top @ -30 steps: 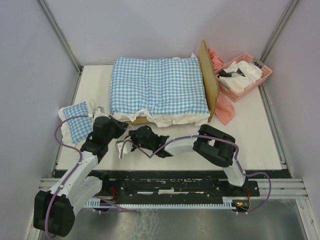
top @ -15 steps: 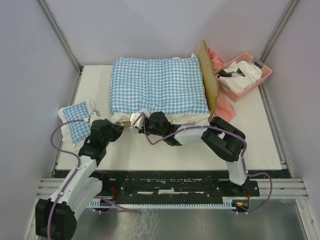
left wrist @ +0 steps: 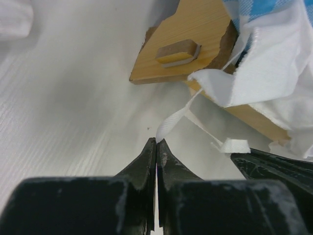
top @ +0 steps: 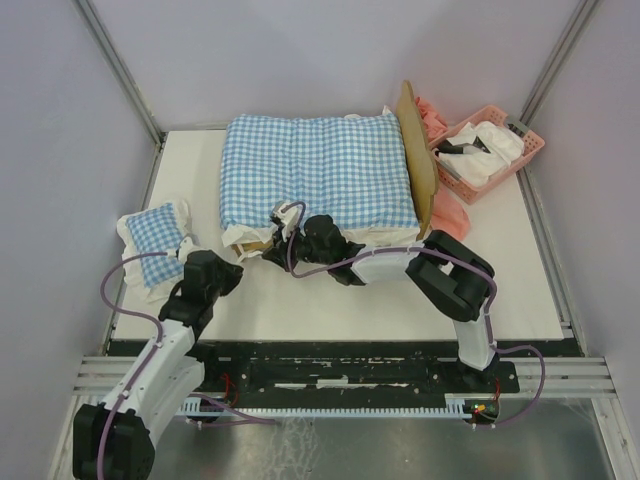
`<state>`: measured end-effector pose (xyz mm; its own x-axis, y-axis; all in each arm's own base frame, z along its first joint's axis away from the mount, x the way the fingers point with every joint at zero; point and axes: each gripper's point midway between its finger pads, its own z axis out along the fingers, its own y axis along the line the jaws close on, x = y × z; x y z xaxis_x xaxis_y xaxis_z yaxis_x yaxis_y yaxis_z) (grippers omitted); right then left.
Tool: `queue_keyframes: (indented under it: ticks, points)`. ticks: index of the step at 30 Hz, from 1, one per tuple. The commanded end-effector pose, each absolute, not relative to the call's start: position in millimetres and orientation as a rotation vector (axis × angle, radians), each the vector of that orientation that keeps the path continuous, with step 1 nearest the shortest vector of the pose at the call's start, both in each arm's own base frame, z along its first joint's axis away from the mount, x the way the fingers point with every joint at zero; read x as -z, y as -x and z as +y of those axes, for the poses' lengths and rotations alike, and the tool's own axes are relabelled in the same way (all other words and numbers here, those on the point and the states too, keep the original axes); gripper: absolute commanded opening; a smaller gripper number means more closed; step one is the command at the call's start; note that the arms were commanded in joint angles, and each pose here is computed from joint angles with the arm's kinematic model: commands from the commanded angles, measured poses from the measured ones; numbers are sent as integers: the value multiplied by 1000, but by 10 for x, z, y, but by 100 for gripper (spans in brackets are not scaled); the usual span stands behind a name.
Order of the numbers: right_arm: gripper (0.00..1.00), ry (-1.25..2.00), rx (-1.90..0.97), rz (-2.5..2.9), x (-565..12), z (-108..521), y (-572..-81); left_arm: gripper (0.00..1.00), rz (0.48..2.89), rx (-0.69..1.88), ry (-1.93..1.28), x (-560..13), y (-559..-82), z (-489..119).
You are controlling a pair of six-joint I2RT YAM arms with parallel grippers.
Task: Set up the pet bed
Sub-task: Tie the ropes to the bed frame.
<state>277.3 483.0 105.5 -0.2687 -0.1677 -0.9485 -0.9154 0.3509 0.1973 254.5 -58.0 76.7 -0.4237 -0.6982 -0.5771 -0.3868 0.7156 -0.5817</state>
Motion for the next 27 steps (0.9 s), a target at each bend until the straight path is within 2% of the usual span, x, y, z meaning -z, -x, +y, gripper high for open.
queue_keyframes:
  ticks: [1, 14, 27]
  points:
    - [2, 736, -1144, 1686, -1476, 4983, -2886, 3, 2023, 447, 881, -706, -2529, -512]
    - [2, 572, -980, 1820, -1034, 5089, -3164, 3, 2032, 490, 949, -498, -2453, -554]
    - [2, 601, -938, 1790, -1088, 5247, -3174, 3, 2026, 467, 959, -440, -2461, -516]
